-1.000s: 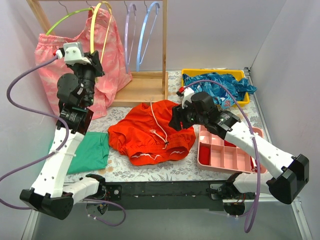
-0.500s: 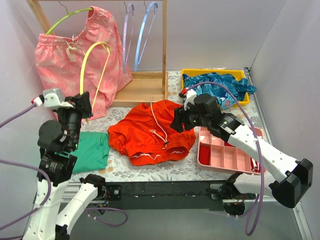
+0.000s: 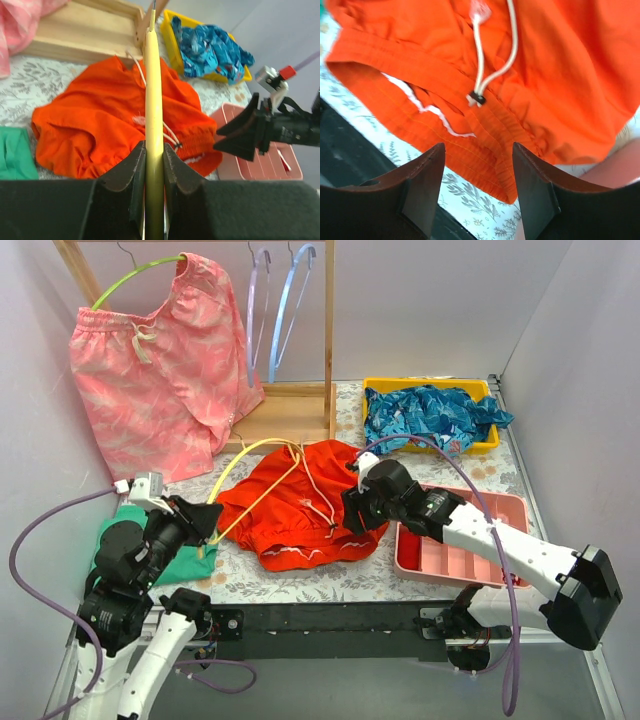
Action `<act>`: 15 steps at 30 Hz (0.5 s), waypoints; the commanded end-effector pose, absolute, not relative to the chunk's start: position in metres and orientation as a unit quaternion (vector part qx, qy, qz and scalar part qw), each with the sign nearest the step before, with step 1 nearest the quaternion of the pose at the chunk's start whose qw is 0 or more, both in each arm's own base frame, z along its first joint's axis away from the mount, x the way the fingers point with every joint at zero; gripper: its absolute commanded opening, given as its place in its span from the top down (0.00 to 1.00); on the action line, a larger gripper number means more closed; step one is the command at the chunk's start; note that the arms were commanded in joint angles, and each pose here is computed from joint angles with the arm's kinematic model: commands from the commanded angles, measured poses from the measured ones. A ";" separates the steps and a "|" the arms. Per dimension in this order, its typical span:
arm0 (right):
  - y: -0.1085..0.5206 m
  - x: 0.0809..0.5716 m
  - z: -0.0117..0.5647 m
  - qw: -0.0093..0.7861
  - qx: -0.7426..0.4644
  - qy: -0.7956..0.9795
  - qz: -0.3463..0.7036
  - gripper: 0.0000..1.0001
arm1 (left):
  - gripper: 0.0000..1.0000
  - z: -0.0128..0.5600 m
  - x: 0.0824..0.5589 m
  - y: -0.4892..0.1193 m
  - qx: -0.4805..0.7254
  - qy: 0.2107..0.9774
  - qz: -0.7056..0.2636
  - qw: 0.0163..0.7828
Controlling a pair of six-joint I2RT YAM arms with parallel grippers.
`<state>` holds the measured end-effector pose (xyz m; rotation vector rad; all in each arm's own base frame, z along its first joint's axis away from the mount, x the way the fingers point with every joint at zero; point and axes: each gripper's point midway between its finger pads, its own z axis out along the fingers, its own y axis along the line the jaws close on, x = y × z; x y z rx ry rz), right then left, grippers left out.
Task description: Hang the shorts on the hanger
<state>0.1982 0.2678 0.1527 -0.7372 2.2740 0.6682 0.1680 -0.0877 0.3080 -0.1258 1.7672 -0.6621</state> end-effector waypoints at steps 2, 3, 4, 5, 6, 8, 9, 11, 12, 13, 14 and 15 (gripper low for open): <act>0.249 0.199 0.142 0.356 -0.262 0.881 0.167 0.37 | 1.00 0.302 0.135 -0.106 -0.016 0.768 -0.338 0.543; 0.244 0.200 0.141 0.363 -0.257 0.884 0.147 0.36 | 1.00 0.301 0.132 -0.109 -0.010 0.770 -0.347 0.535; 0.239 0.195 0.137 0.357 -0.255 0.888 0.134 0.37 | 1.00 0.301 0.129 -0.112 -0.004 0.769 -0.354 0.531; 0.239 0.190 0.136 0.357 -0.261 0.888 0.126 0.37 | 1.00 0.301 0.126 -0.114 0.000 0.770 -0.360 0.527; 0.233 0.191 0.135 0.362 -0.256 0.890 0.109 0.36 | 1.00 0.300 0.123 -0.115 0.006 0.773 -0.363 0.521; 0.225 0.185 0.130 0.356 -0.252 0.895 0.096 0.37 | 1.00 0.304 0.117 -0.114 0.012 0.772 -0.364 0.521; 0.222 0.184 0.128 0.355 -0.251 0.896 0.091 0.36 | 1.00 0.305 0.114 -0.114 0.021 0.771 -0.363 0.522; 0.217 0.179 0.123 0.351 -0.249 0.898 0.090 0.37 | 1.00 0.312 0.107 -0.112 0.030 0.769 -0.362 0.526; 0.217 0.177 0.122 0.348 -0.251 0.898 0.092 0.37 | 1.00 0.314 0.103 -0.113 0.042 0.769 -0.364 0.524; 0.216 0.175 0.122 0.349 -0.251 0.898 0.095 0.37 | 1.00 0.315 0.102 -0.112 0.046 0.769 -0.362 0.525; 0.213 0.173 0.116 0.344 -0.252 0.900 0.091 0.37 | 1.00 0.317 0.099 -0.112 0.051 0.771 -0.361 0.522; 0.213 0.171 0.115 0.343 -0.253 0.900 0.093 0.37 | 1.00 0.318 0.096 -0.114 0.062 0.771 -0.367 0.516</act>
